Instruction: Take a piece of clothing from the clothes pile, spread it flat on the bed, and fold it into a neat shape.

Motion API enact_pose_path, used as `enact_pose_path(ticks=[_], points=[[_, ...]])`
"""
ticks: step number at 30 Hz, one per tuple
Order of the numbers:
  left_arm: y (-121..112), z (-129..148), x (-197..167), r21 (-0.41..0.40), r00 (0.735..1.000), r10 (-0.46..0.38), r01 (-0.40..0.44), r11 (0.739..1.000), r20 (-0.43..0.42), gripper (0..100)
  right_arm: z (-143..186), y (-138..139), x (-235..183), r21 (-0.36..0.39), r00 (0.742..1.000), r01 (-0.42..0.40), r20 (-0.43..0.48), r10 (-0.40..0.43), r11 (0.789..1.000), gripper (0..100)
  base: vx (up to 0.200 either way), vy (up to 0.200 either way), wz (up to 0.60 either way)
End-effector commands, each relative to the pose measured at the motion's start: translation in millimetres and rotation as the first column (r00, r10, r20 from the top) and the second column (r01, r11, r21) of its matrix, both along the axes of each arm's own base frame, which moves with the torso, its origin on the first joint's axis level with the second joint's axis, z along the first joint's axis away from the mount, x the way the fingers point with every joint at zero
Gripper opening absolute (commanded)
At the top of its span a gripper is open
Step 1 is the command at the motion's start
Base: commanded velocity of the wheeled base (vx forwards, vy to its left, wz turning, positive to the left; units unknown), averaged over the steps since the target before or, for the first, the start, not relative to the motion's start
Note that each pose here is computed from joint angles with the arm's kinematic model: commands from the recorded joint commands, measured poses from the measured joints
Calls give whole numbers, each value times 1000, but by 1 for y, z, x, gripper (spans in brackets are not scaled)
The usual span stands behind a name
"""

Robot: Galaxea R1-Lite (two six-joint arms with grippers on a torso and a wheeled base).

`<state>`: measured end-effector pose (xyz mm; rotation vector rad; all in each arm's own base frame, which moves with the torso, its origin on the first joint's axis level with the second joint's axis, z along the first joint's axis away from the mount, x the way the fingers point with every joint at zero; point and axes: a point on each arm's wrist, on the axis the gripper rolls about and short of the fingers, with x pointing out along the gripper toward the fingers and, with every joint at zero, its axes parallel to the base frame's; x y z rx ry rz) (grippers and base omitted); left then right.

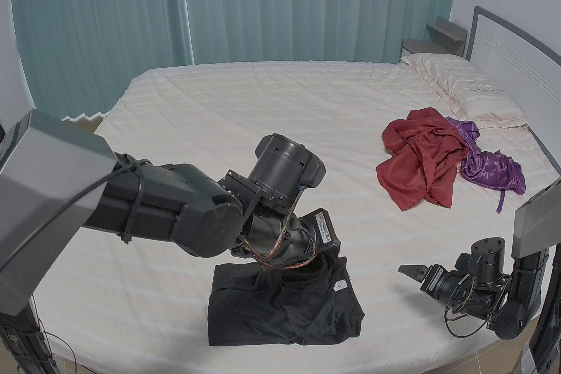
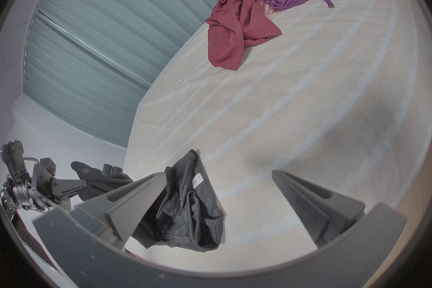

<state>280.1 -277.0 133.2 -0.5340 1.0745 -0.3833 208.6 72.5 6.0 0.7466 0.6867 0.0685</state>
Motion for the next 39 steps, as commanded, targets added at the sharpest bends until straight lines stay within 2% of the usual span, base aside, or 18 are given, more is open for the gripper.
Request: enact_pose_path(ticks=[1, 3, 7, 11, 13, 18, 21, 24, 27, 28, 35, 39], points=[[1, -3, -1, 6, 1000, 1, -1, 1000, -7, 100, 0, 0, 0, 1, 1000, -1, 2, 1, 1000, 100, 0, 0, 0], [1, -3, -1, 8, 1000, 4, -4, 1000, -8, 100, 0, 0, 0, 1, 1000, -1, 2, 1, 1000, 100, 0, 0, 0], [3, -6, -2, 0, 996, 72, -72, 997, -53, 100, 0, 0, 0, 2, 1000, -1, 0, 1, 1000, 100, 0, 0, 0], [20, -10, -8, 12, 990, 104, -104, 995, -91, 100, 0, 0, -1, 2, 1000, -1, 0, 1, 1000, 100, 0, 0, 0], [52, -12, -17, 28, 981, 141, -138, 990, -135, 100, 0, 0, -1, 4, 1000, -5, -2, 5, 1000, 100, 0, 0, 0], [100, -22, -47, 9, 961, 190, -192, 981, -200, 100, -1, 3, -2, 6, 1000, -18, -5, 18, 1000, 100, -40, 0, 0], [119, -35, -62, -14, 953, 194, -203, 979, -233, 100, 1, 6, -2, 8, 999, -39, 4, 39, 999, 100, -200, 0, 0], [134, -51, -69, -14, 928, 230, -245, 969, -292, 100, 0, 11, -1, 2, 998, -66, 12, 66, 998, 100, -133, 0, 0], [138, -54, -70, -13, 918, 242, -259, 966, -314, 100, 0, 14, 0, 0, 997, -78, 21, 78, 997, 100, 0, 0, 0], [146, -60, -71, -17, 900, 249, -273, 962, -356, 100, 0, 20, 4, -20, 993, -112, 44, 113, 993, 100, 0, 0, 0], [158, -63, -67, -22, 879, 282, -314, 949, -384, 100, -7, 38, 24, -164, 962, -221, 124, 243, 961, 100, 0, 0, 0], [167, -64, -66, -45, 865, 280, -327, 944, -416, 100, -6, 60, 35, -209, 942, -289, 112, 317, 934, 100, 0, 0, 0]])
